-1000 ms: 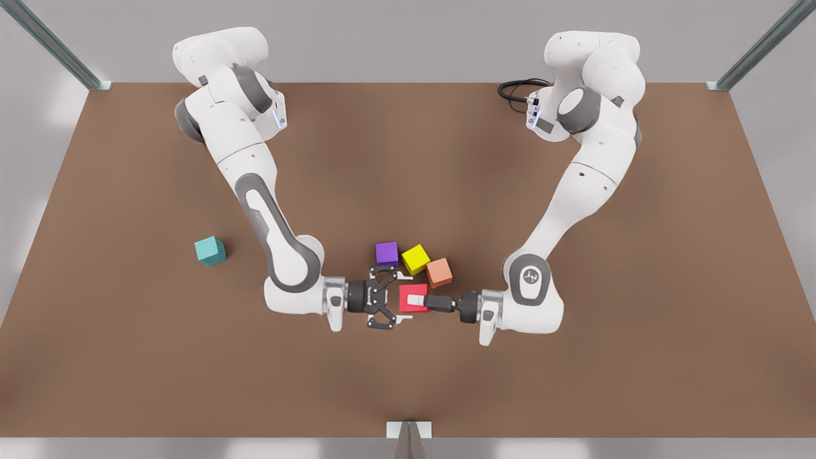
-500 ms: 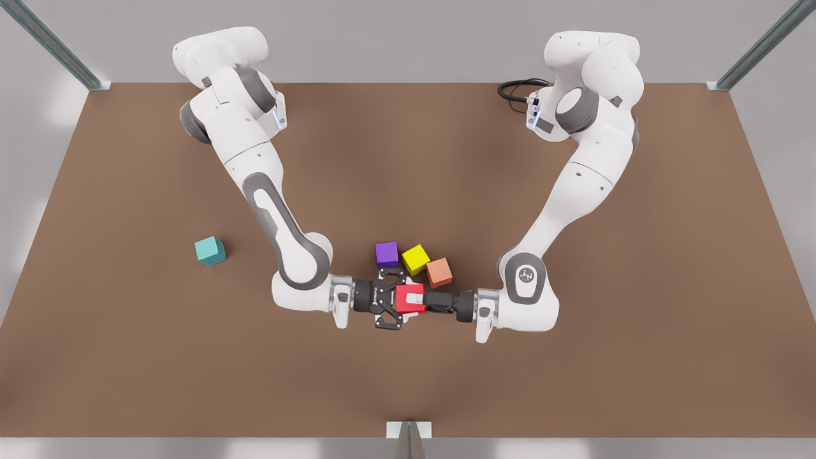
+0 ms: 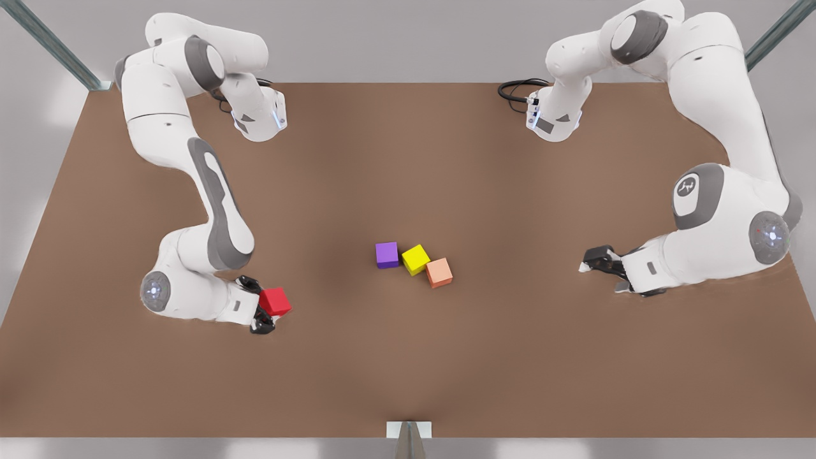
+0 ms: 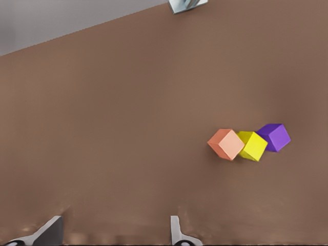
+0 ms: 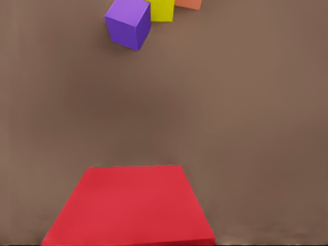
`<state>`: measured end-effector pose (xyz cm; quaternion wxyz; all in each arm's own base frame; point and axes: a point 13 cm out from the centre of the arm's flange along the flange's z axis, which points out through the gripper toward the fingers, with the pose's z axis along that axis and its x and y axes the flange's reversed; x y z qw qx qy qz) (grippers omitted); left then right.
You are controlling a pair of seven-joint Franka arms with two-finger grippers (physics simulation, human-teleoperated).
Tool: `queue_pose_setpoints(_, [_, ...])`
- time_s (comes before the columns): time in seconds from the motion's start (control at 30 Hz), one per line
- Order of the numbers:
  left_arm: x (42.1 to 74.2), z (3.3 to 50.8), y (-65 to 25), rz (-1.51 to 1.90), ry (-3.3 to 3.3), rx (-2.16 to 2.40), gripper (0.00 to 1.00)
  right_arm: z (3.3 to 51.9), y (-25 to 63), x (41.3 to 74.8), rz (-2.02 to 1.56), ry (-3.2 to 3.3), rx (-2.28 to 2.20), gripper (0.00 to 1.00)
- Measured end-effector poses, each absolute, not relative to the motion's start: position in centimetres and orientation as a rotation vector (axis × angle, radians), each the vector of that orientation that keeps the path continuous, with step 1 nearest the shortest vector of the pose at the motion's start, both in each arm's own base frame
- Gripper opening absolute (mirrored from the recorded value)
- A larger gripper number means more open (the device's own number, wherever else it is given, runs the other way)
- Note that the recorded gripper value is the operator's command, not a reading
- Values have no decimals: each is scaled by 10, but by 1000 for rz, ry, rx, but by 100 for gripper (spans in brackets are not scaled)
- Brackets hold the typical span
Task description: Pick up red wooden cube and pass to hand red wooden cube and place in blue wooden cube
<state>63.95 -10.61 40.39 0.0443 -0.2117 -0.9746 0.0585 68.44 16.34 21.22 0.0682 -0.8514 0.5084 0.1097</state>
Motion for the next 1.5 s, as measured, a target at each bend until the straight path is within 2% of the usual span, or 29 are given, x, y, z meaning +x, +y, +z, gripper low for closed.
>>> queue_pose_setpoints(0.03, [615,412,-92,35,-2973,-602,100,205,140,668,278,1585,-2644,62])
queue_pose_setpoints(0.13, [597,430,-62,-75,-2981,-485,100,190,76,630,108,1761,-2772,62])
queue_pose_setpoints(0.17, [599,439,-65,-77,-2992,-475,100,187,58,619,53,1823,-2783,62])
queue_pose_setpoints(0.27, [614,409,-64,-92,-2933,-426,100,174,12,583,-69,2017,-2727,62])
queue_pose_setpoints(0.6, [603,398,-42,-150,-2866,-276,100,151,-32,506,-265,2390,-2312,63])
queue_pose_setpoints(0.77, [600,397,-42,-144,-2858,-238,100,150,-60,494,-359,2485,-2175,63])
queue_pose_setpoints(1.2, [597,397,-42,-149,-2854,-181,100,121,-76,491,-397,2599,-1952,64])
queue_pose_setpoints(1.27, [597,397,-43,-149,-2853,-177,100,117,-75,490,-393,2612,-1930,69])
queue_pose_setpoints(1.3, [597,397,-43,-150,-2853,-175,100,115,-75,490,-391,2619,-1919,94])
queue_pose_setpoints(1.33, [597,397,-43,-150,-2853,-173,100,114,-76,490,-392,2626,-1905,100])
queue_pose_setpoints(1.5, [597,397,-43,-152,-2853,-164,100,111,-76,491,-394,2654,-1843,100])
